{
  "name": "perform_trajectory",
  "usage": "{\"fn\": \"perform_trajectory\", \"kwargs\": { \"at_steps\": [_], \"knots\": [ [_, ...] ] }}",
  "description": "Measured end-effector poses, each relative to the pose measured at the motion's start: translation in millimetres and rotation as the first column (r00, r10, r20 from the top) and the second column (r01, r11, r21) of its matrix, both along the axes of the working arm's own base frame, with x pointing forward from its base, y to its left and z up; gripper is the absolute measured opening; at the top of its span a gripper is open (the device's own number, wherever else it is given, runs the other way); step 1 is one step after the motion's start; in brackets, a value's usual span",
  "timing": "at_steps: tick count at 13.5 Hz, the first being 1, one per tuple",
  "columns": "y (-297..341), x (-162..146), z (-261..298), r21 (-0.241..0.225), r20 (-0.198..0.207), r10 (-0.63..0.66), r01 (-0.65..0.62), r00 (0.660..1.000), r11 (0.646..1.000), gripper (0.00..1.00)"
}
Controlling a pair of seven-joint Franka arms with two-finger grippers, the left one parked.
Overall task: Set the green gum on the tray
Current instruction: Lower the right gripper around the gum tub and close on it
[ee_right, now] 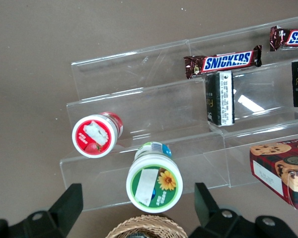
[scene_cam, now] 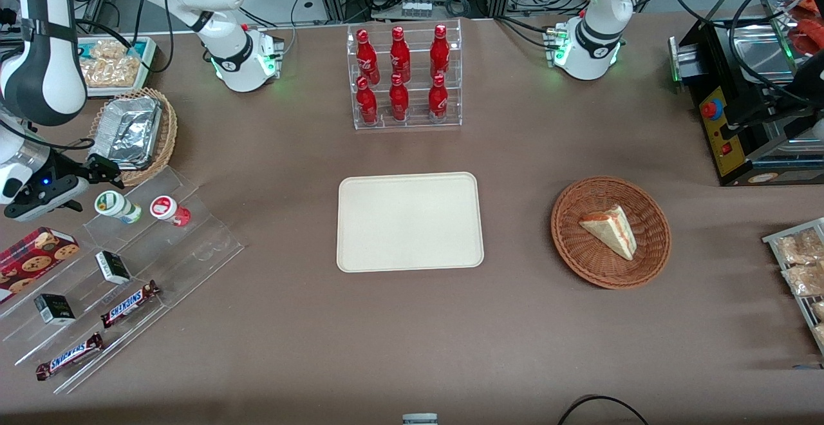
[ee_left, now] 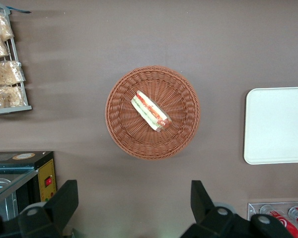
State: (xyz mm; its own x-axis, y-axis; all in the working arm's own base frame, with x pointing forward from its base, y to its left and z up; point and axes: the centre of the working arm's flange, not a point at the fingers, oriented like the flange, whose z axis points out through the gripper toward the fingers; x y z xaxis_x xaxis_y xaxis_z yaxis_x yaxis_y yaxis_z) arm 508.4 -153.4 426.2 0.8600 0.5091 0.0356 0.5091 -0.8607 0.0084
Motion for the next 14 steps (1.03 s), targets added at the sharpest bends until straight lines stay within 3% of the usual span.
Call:
{"fn": "perform_trajectory", "kwargs": {
  "at_steps": [14],
  "knots": [
    [-8,-14,-37,-0.014,0.041,-0.010,0.011,0.999,1.000,1.00]
  ]
}}
